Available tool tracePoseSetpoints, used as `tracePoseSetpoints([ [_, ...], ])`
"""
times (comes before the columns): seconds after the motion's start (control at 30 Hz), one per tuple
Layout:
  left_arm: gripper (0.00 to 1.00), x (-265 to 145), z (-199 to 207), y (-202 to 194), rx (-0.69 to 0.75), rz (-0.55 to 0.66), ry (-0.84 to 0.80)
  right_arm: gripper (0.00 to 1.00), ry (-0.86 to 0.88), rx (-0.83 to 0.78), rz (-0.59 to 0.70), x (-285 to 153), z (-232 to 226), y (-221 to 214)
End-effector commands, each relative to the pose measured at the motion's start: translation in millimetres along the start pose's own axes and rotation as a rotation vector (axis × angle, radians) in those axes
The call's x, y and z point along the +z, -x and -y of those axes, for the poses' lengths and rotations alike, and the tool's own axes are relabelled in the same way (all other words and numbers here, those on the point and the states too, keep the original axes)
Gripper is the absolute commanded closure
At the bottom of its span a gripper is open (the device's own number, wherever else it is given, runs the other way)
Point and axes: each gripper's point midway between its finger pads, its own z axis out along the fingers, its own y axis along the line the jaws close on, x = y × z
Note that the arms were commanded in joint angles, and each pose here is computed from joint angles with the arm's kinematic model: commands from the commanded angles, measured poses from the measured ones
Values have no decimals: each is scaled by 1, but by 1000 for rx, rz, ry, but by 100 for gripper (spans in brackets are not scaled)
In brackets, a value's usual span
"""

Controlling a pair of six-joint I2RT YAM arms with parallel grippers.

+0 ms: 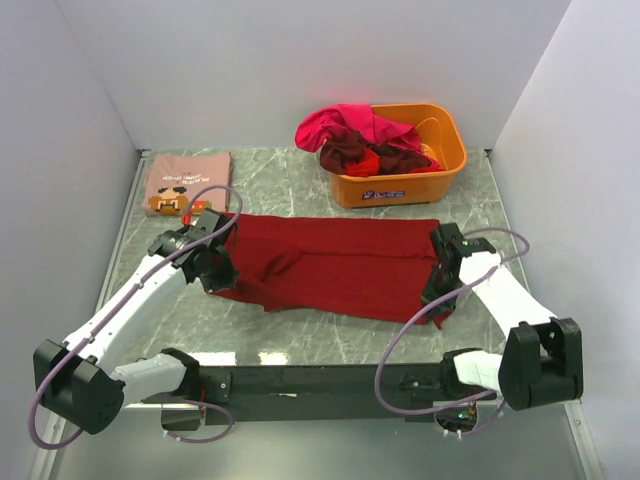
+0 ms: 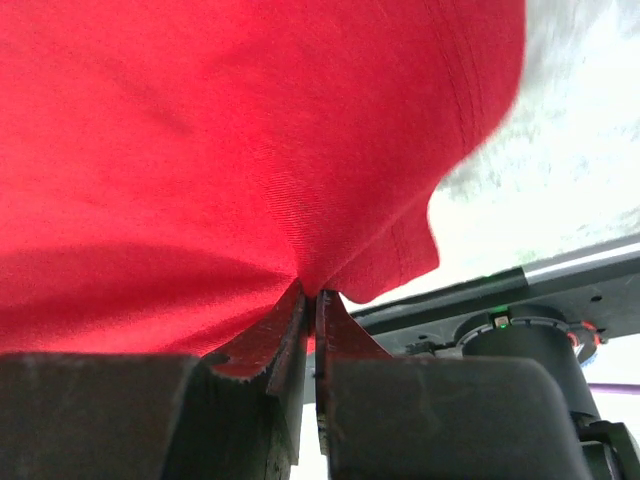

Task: Fold and stack the t-shirts
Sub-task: Fold the tshirt

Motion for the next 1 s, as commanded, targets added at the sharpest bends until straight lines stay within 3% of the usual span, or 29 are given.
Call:
tracePoseSetpoints([
  [0.0, 99, -18, 13, 24, -6, 77, -27, 91, 24, -19, 120, -19, -16, 39],
  [0.5, 99, 12, 35, 78, -56, 157, 83, 88, 97, -23, 241, -31, -62, 103],
  [0.73, 99, 40, 46, 105, -83, 192, 140, 87, 119, -34, 226, -14, -85, 125],
  [0.83, 99, 54, 57, 122, -105, 228, 122, 82, 112, -32, 245, -8, -94, 143],
  [0.97, 90, 85, 68, 132, -127, 198, 123, 71, 89, 29, 322, -4, -102, 171],
])
